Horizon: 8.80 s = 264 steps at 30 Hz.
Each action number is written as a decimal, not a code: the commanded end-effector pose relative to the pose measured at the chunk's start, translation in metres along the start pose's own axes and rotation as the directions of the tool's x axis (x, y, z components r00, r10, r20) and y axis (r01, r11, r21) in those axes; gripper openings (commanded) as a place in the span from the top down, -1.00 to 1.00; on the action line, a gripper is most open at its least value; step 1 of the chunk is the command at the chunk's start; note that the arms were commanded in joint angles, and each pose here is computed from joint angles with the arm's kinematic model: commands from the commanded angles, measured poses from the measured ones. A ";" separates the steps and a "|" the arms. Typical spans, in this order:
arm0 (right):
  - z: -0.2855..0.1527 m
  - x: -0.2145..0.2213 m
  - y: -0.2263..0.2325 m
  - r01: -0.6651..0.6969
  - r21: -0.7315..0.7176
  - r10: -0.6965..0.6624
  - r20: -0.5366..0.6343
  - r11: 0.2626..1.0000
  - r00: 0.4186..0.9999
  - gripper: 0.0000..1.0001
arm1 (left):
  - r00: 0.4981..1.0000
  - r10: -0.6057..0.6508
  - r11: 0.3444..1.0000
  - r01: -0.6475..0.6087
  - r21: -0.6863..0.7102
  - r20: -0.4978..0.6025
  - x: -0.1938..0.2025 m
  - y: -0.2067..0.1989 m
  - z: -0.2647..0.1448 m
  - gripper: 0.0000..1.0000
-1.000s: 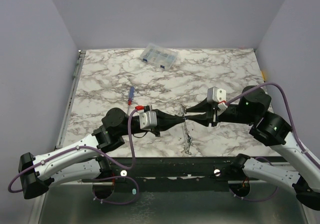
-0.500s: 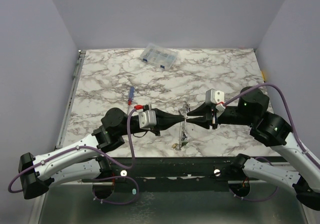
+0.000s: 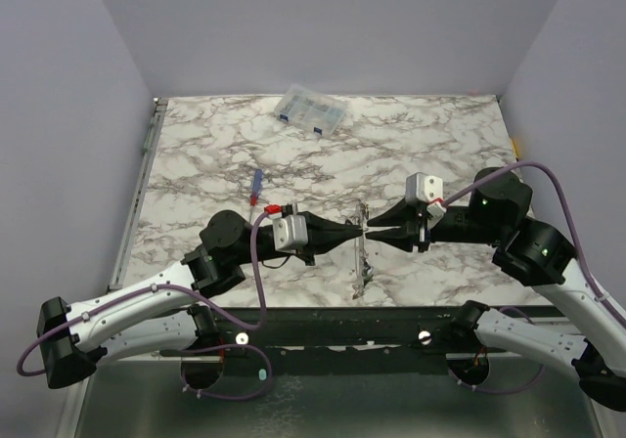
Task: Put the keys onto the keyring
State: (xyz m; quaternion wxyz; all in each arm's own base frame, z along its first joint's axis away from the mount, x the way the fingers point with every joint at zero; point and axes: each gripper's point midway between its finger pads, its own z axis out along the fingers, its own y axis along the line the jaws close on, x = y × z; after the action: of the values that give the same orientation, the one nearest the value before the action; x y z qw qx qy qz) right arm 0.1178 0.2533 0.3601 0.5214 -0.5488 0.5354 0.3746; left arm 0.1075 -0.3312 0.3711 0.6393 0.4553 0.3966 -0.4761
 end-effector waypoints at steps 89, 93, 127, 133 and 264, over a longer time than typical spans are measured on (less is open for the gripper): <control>-0.039 0.077 -0.059 0.790 0.391 -0.774 -0.244 0.472 0.584 0.99 | 0.945 -0.204 0.944 0.122 -0.305 -0.255 0.063 0.018 -0.064 -0.91; -0.040 0.078 -0.054 0.832 0.370 -0.817 -0.253 0.413 0.518 0.99 | 0.937 -0.171 0.958 0.086 -0.272 -0.306 0.069 0.017 -0.062 -0.86; -0.199 0.044 -0.160 0.333 0.940 -0.002 -0.334 -0.076 0.943 0.99 | 0.765 -0.540 0.721 0.205 -0.662 -0.352 0.228 0.077 0.009 -0.36; -0.199 0.032 -0.160 0.178 0.982 0.040 -0.176 -0.059 0.984 0.99 | 0.750 -0.573 0.643 0.161 -0.749 -0.331 0.268 0.103 0.039 -0.27; -0.038 0.038 -0.061 0.336 0.472 -0.365 -0.032 0.815 0.930 0.99 | 0.804 0.379 0.891 -0.452 -0.055 -0.459 0.076 0.069 -0.055 1.00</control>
State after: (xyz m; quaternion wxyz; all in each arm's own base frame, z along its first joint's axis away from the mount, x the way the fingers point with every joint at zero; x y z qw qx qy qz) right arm 0.1963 0.1884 0.3180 0.6927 -0.4590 0.5455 0.1088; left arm 0.1947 -0.2805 0.2804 0.6526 0.5374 0.5069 -0.1688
